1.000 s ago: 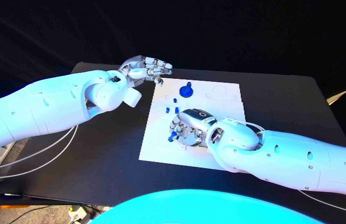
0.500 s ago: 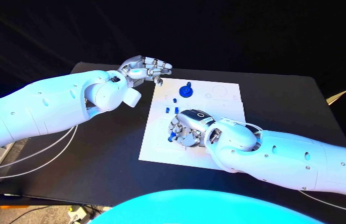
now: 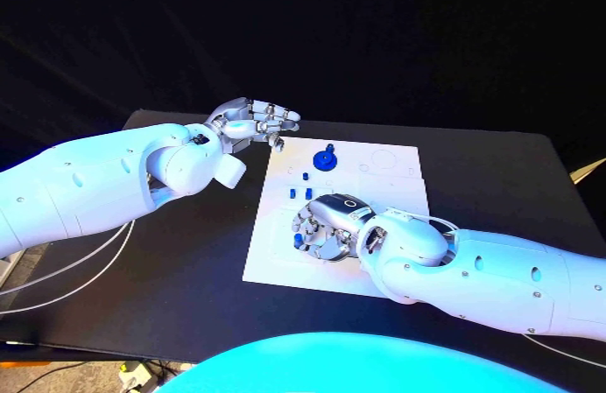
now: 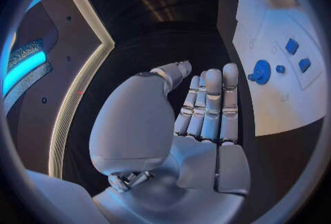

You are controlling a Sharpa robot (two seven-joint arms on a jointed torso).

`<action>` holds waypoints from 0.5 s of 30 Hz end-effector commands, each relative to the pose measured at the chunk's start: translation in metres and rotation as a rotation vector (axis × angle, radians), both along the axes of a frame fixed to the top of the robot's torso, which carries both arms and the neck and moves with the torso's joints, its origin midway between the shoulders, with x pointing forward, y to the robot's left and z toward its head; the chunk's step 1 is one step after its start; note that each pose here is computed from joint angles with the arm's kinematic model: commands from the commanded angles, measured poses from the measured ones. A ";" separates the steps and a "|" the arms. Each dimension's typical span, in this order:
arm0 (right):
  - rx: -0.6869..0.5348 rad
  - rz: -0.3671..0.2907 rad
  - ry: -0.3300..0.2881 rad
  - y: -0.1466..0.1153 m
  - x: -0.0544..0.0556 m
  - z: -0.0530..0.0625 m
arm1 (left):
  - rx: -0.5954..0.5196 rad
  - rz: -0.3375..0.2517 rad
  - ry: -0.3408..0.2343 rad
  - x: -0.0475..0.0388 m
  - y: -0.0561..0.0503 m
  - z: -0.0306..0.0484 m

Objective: Assemble the parts on the task board

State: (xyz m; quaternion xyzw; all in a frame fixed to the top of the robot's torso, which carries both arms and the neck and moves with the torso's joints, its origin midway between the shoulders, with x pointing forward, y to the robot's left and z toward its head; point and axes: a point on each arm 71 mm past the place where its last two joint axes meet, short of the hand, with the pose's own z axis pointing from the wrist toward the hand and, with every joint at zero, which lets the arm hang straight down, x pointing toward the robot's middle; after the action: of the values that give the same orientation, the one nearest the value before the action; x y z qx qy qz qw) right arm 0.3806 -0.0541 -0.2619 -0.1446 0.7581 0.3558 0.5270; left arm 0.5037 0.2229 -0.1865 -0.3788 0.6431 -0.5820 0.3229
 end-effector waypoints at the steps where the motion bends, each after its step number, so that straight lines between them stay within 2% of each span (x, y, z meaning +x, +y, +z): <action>1: 0.004 0.001 -0.012 -0.001 -0.001 0.001 | -0.012 -0.015 0.001 -0.0007 -0.002 0.0010; 9: 0.057 -0.014 -0.031 -0.008 -0.004 0.007 | -0.011 -0.014 0.003 -0.0009 0.000 0.0009; 15: 0.207 -0.070 -0.021 -0.030 -0.004 0.024 | -0.009 -0.008 0.001 -0.0010 0.002 0.0010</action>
State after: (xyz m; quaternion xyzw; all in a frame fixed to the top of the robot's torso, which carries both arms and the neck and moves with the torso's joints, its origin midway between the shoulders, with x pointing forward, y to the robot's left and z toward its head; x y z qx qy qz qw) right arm 0.3758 -0.0804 -0.2483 -0.1091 0.7417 0.3717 0.5476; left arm 0.5034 0.2267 -0.1864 -0.3805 0.6432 -0.5798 0.3245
